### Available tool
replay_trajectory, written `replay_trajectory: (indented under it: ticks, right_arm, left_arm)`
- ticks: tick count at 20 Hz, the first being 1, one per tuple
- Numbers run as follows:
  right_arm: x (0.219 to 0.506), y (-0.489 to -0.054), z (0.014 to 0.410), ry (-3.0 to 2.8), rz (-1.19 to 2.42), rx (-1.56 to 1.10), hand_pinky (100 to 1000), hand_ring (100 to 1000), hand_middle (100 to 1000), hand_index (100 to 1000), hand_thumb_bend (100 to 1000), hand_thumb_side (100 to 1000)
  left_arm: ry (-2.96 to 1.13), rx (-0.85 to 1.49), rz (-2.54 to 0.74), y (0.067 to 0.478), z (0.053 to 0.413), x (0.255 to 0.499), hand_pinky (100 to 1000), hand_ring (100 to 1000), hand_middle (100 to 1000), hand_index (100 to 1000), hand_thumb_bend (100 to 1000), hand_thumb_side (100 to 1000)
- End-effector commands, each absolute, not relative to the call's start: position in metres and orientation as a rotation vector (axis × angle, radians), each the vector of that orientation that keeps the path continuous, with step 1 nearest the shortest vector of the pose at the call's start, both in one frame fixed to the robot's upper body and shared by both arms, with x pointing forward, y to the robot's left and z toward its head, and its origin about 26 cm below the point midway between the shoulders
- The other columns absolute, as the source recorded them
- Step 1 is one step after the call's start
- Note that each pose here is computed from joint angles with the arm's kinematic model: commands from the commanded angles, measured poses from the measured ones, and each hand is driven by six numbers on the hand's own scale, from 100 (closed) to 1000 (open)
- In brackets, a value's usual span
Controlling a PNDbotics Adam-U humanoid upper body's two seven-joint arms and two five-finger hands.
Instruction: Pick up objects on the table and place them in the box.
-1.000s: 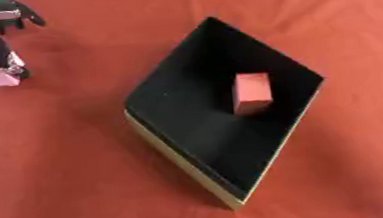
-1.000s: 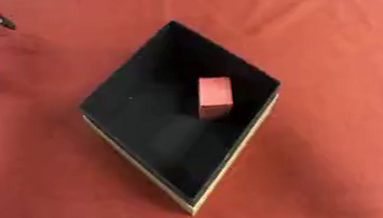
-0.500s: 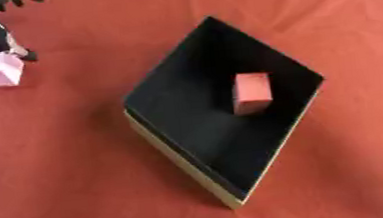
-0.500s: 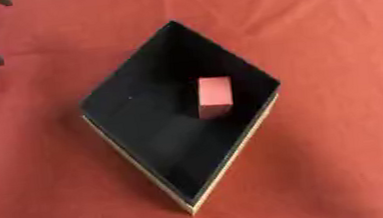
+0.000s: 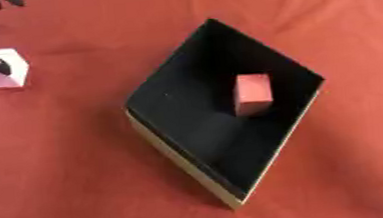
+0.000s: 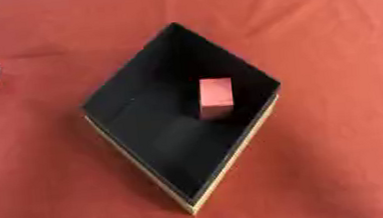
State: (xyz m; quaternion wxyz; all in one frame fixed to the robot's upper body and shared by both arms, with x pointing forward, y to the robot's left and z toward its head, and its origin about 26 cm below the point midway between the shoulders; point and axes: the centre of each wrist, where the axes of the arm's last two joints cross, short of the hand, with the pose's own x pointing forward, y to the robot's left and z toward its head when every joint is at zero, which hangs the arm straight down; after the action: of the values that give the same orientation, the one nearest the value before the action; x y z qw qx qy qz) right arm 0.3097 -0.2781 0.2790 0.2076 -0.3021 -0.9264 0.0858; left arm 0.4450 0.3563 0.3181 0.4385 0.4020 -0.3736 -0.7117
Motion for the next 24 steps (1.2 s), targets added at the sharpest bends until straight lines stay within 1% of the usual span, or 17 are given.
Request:
replay_trajectory:
  ticks: [1, 3, 10, 14, 17, 20, 22, 24]
  right_arm:
    - [0.305, -0.280, 0.287, -2.605, 0.251, -0.867, 813, 646, 534, 799, 100, 663]
    - [0.305, -0.281, 0.287, -2.605, 0.250, -0.867, 813, 646, 534, 799, 100, 663]
    - [0.305, -0.280, 0.287, -2.609, 0.243, -0.864, 814, 642, 531, 798, 100, 663]
    - [0.305, -0.280, 0.288, -2.610, 0.237, -0.862, 814, 641, 530, 798, 100, 663]
    - [0.306, -0.280, 0.288, -2.611, 0.234, -0.861, 814, 640, 530, 798, 100, 663]
    - [0.306, -0.280, 0.288, -2.610, 0.232, -0.861, 815, 639, 529, 798, 100, 663]
    - [0.306, -0.280, 0.288, -2.610, 0.231, -0.861, 815, 639, 529, 798, 100, 663]
    - [0.306, -0.280, 0.288, -2.610, 0.231, -0.860, 815, 638, 529, 798, 100, 663]
  left_arm:
    - [-0.858, 1.034, -1.803, 0.370, 0.334, 0.437, 759, 875, 925, 954, 789, 100]
    - [-0.853, 1.022, -1.787, 0.375, 0.329, 0.439, 752, 869, 923, 954, 760, 100]
    - [-0.820, 0.964, -1.784, 0.383, 0.314, 0.444, 742, 863, 929, 959, 757, 100]
    - [-0.806, 0.960, -1.785, 0.383, 0.305, 0.448, 709, 839, 911, 944, 742, 100]
    - [-0.824, 0.962, -1.789, 0.382, 0.299, 0.452, 652, 791, 843, 897, 684, 100]
    - [-0.859, 0.958, -1.787, 0.381, 0.294, 0.455, 586, 730, 744, 813, 621, 100]
    - [-0.879, 0.960, -1.786, 0.380, 0.293, 0.456, 541, 683, 690, 760, 599, 100]
    - [-0.894, 0.958, -1.783, 0.380, 0.291, 0.457, 468, 611, 614, 695, 578, 100]
